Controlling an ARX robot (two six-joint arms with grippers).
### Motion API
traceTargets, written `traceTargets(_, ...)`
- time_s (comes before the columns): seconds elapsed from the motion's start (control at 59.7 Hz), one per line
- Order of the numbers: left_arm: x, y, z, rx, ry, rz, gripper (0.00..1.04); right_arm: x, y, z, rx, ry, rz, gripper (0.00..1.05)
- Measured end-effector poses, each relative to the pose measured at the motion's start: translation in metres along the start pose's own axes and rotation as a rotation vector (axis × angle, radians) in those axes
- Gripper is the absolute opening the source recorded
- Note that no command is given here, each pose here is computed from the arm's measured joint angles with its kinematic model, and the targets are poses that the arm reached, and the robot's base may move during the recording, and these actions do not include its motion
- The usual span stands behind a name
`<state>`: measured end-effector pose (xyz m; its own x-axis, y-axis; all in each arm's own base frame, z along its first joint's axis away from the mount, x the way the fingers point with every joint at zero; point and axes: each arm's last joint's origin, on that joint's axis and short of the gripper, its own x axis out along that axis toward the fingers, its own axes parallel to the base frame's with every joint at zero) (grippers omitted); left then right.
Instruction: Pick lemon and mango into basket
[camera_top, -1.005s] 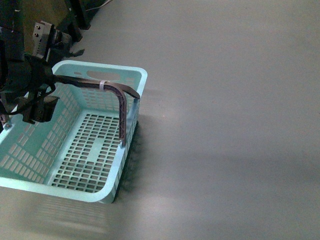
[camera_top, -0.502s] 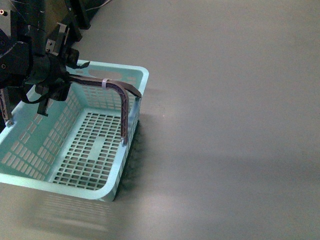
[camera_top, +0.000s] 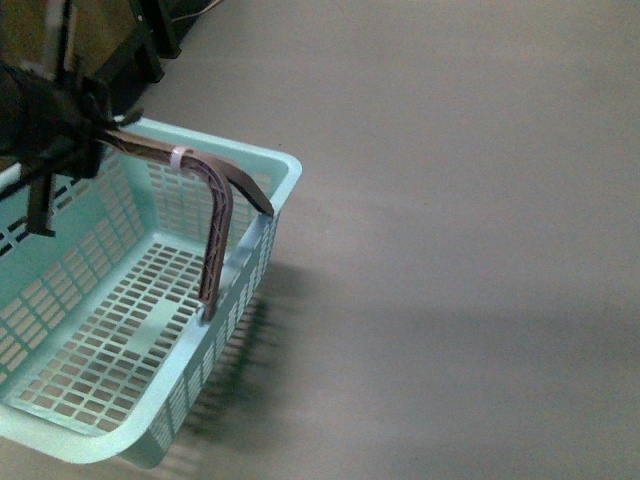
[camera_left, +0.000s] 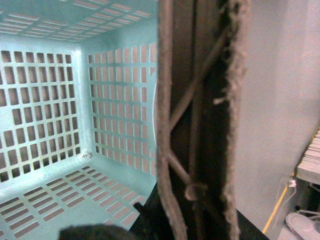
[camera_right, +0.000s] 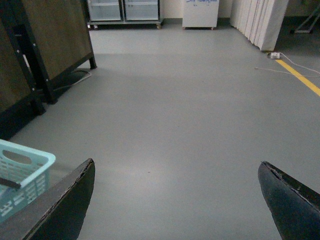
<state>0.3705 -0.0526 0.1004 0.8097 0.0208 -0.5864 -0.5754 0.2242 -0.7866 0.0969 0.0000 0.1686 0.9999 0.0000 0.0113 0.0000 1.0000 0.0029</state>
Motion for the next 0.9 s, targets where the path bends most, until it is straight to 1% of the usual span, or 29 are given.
traceTargets(0.251,-0.085,-0.034,0.013,-0.07,-0.013,-0.162,0.05,0.0,0.0,0.0,0.0,0.0,0.0,0.96)
traceTargets(0.268,-0.097,-0.039,0.014,-0.083,-0.012,-0.184,0.05,0.0,0.0,0.0,0.0,0.0,0.0,0.96)
traceTargets(0.352,-0.125,-0.049,0.017,-0.105,-0.012,-0.236,0.05,0.0,0.0,0.0,0.0,0.0,0.0,0.96)
traceTargets(0.385,-0.143,-0.054,0.02,-0.113,-0.014,-0.27,0.05,0.0,0.0,0.0,0.0,0.0,0.0,0.96)
traceTargets(0.502,-0.173,-0.06,0.024,-0.13,-0.022,-0.316,0.05,0.0,0.0,0.0,0.0,0.0,0.0,0.96)
traceTargets(0.703,-0.21,-0.063,0.03,-0.148,-0.05,-0.364,0.05,0.0,0.0,0.0,0.0,0.0,0.0,0.96)
traceTargets(0.904,-0.217,-0.063,0.03,-0.149,-0.05,-0.375,0.05,0.0,0.0,0.0,0.0,0.0,0.0,0.96)
